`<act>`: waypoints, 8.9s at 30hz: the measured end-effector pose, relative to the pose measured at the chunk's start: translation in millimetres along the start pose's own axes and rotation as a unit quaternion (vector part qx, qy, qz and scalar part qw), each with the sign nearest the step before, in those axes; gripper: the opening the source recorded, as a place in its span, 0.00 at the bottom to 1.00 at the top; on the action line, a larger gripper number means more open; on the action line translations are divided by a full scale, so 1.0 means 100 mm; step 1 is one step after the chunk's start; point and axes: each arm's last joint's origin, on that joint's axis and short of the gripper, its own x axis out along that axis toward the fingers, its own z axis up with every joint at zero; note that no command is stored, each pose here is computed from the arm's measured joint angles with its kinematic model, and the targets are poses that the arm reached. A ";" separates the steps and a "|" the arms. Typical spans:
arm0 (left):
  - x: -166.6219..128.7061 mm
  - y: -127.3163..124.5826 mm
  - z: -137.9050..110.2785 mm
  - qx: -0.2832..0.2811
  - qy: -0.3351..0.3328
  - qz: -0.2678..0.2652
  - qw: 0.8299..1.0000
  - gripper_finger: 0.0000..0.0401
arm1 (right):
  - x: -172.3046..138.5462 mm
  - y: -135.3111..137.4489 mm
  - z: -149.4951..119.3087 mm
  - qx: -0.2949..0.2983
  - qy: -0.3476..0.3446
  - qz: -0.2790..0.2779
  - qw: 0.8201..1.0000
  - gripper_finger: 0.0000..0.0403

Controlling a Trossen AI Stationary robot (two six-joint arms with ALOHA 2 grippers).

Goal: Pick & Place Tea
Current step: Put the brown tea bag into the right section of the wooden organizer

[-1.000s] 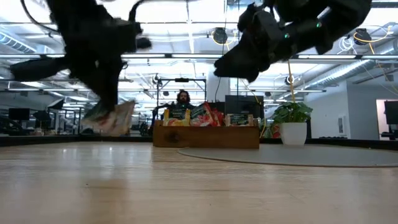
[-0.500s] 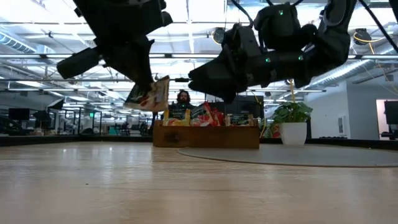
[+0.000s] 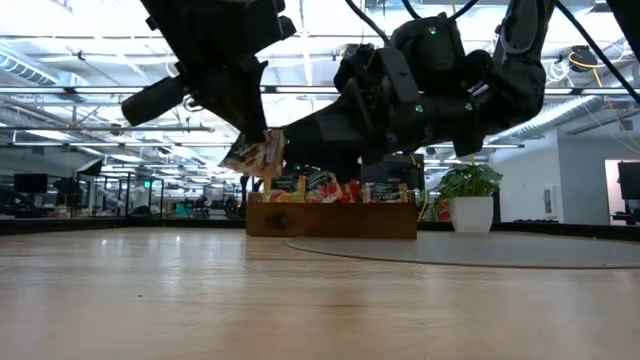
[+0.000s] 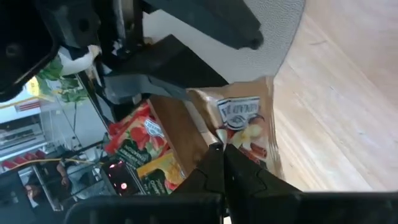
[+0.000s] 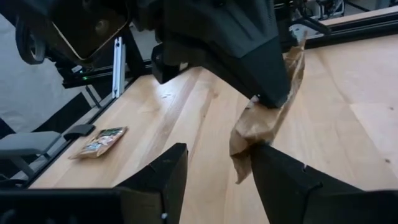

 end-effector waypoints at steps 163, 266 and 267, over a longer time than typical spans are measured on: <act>-0.21 0.93 -1.10 -0.502 -0.355 0.020 0.789 0.01 | -0.79 0.12 0.24 -0.202 -0.112 -0.327 0.916 0.18; 1.14 1.91 -0.25 -0.289 0.054 0.100 0.950 0.56 | -2.00 0.31 -0.01 -0.108 -0.143 -0.410 0.894 0.15; 1.02 1.95 -0.28 -0.297 0.045 0.093 0.949 0.56 | -2.00 0.30 -0.01 -0.108 -0.143 -0.410 0.894 0.15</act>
